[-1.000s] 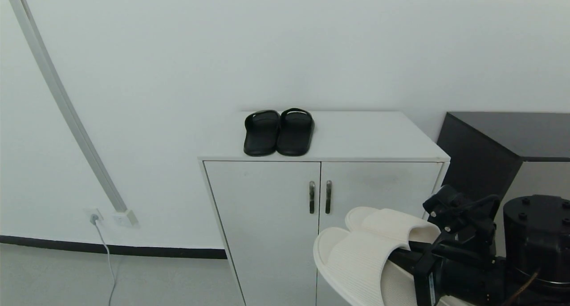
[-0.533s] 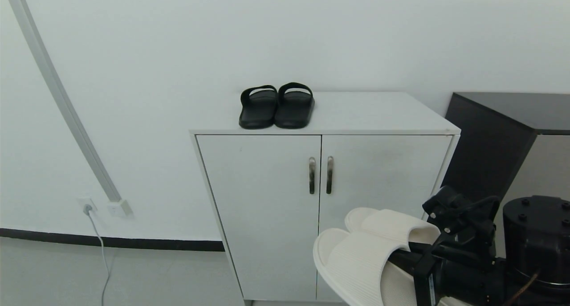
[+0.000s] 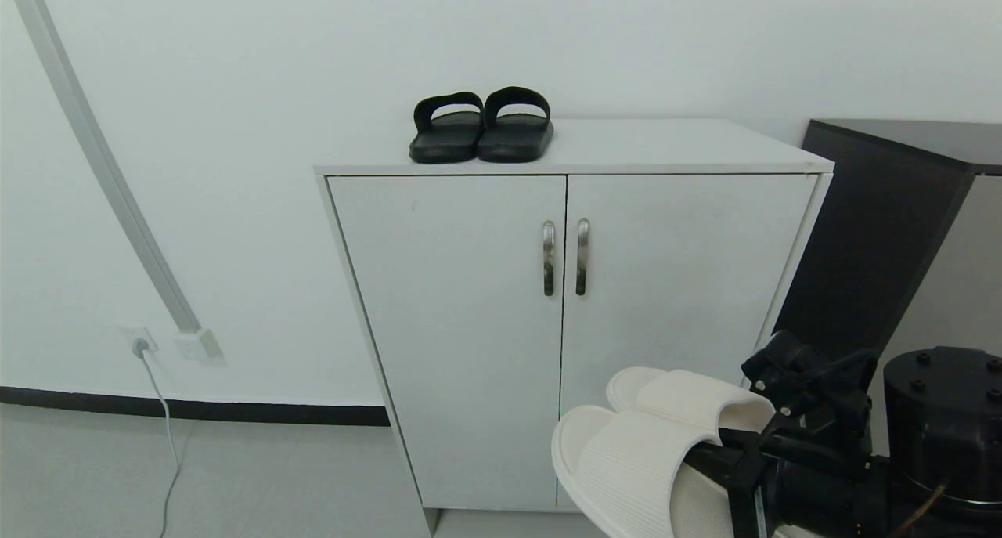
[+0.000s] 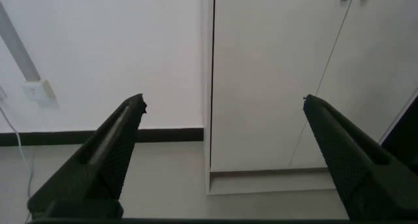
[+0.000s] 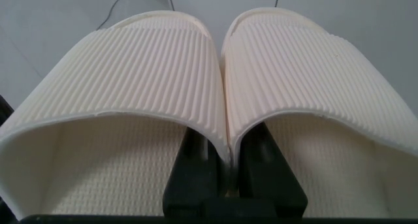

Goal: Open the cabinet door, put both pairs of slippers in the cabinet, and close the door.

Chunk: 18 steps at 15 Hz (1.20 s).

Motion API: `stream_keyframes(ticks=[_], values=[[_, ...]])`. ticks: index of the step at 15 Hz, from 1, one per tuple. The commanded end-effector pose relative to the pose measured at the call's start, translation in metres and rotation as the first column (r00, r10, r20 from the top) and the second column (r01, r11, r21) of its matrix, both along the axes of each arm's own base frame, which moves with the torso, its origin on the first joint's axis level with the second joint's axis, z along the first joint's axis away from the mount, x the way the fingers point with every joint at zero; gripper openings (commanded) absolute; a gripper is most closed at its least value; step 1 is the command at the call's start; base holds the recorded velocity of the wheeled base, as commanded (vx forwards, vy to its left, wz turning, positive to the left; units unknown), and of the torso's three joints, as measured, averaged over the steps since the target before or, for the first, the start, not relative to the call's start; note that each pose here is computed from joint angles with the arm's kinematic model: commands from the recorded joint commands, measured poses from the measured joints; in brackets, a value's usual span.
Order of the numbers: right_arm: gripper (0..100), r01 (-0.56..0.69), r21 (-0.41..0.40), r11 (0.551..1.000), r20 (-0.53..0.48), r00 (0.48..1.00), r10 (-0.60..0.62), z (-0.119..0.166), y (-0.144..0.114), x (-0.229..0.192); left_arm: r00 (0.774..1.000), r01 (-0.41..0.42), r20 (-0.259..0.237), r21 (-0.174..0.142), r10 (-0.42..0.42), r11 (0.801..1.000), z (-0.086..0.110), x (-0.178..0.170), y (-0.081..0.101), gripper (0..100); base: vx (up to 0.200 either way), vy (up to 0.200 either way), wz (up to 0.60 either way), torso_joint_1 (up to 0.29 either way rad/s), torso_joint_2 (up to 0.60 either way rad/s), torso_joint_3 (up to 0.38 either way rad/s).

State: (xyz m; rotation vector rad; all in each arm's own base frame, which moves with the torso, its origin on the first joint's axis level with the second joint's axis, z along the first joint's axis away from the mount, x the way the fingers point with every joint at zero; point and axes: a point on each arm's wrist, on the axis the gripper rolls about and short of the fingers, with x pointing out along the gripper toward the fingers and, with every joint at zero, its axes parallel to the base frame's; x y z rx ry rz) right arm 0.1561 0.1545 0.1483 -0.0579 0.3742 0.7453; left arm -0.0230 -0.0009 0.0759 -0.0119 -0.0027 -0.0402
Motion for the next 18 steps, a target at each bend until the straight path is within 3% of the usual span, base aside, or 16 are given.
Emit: stream_keyframes(ticks=[1, 3, 8, 9, 10, 11, 12, 13, 15, 18], values=[[0, -0.002, -0.005, 1.0, -0.002, 1.0, 0.002, -0.001, 0.0, 0.0, 1.0, 0.0, -0.001, 0.001, 0.0, 1.0, 0.0, 0.0, 0.0, 100, 0.0, 0.0, 0.0, -0.056, 0.45, 0.388], [0, -0.002, -0.006, 1.0, -0.003, 1.0, 0.002, -0.002, -0.001, -0.001, 1.0, 0.0, -0.001, 0.001, 0.0, 1.0, 0.0, 0.0, 0.0, 100, 0.0, 0.0, 0.0, -0.017, 0.39, 0.339], [0, -0.003, -0.004, 1.0, -0.001, 1.0, 0.003, -0.001, -0.001, -0.002, 1.0, 0.003, -0.002, 0.015, -0.003, 1.0, 0.0, 0.0, 0.0, 100, 0.0, 0.0, 0.0, 0.001, 0.01, 0.004], [0, -0.002, -0.002, 1.0, 0.001, 1.0, 0.002, -0.001, -0.001, -0.001, 1.0, 0.009, 0.0, 0.027, -0.009, 1.0, 0.002, 0.0, 0.0, 100, 0.0, 0.0, 0.0, 0.0, 0.0, 0.0], [0, -0.003, -0.003, 1.0, 0.002, 1.0, 0.003, -0.001, -0.001, -0.002, 1.0, 0.022, -0.024, 0.06, -0.021, 0.998, 0.003, 0.002, -0.001, 100, 0.0, 0.0, 0.0, -0.032, 0.09, 0.1], [0, -0.004, -0.004, 1.0, 0.001, 1.0, 0.004, -0.001, -0.001, -0.002, 0.999, 0.025, -0.034, 0.066, -0.023, 0.997, 0.007, 0.004, -0.001, 100, 0.0, 0.0, 0.0, -0.017, 0.13, 0.139], [0, -0.003, -0.004, 1.0, -0.001, 1.0, 0.003, -0.001, -0.002, -0.002, 0.999, 0.023, 0.03, 0.023, -0.024, 0.999, 0.036, 0.0, -0.001, 100, 0.0, 0.0, 0.0, -0.012, 0.08, 0.085], [0, -0.003, -0.005, 1.0, -0.002, 1.0, 0.003, -0.002, -0.001, -0.002, 0.999, 0.044, 0.024, -0.059, -0.043, 0.997, 0.062, 0.004, -0.001, 100, 0.0, 0.0, 0.0, 0.002, 0.05, 0.051], [0, -0.005, -0.006, 1.0, -0.003, 1.0, 0.005, -0.002, -0.001, -0.002, 0.979, 0.146, -0.131, -0.09, -0.157, 0.985, 0.075, 0.035, -0.003, 100, 0.0, 0.0, 0.0, 0.0, 0.0, 0.0], [0, -0.005, -0.008, 1.0, -0.006, 1.0, 0.005, -0.003, -0.002, -0.003, 0.939, 0.285, -0.166, -0.118, -0.302, 0.951, 0.092, 0.08, -0.007, 100, 0.0, 0.0, 0.0, 0.0, 0.0, 0.0]])
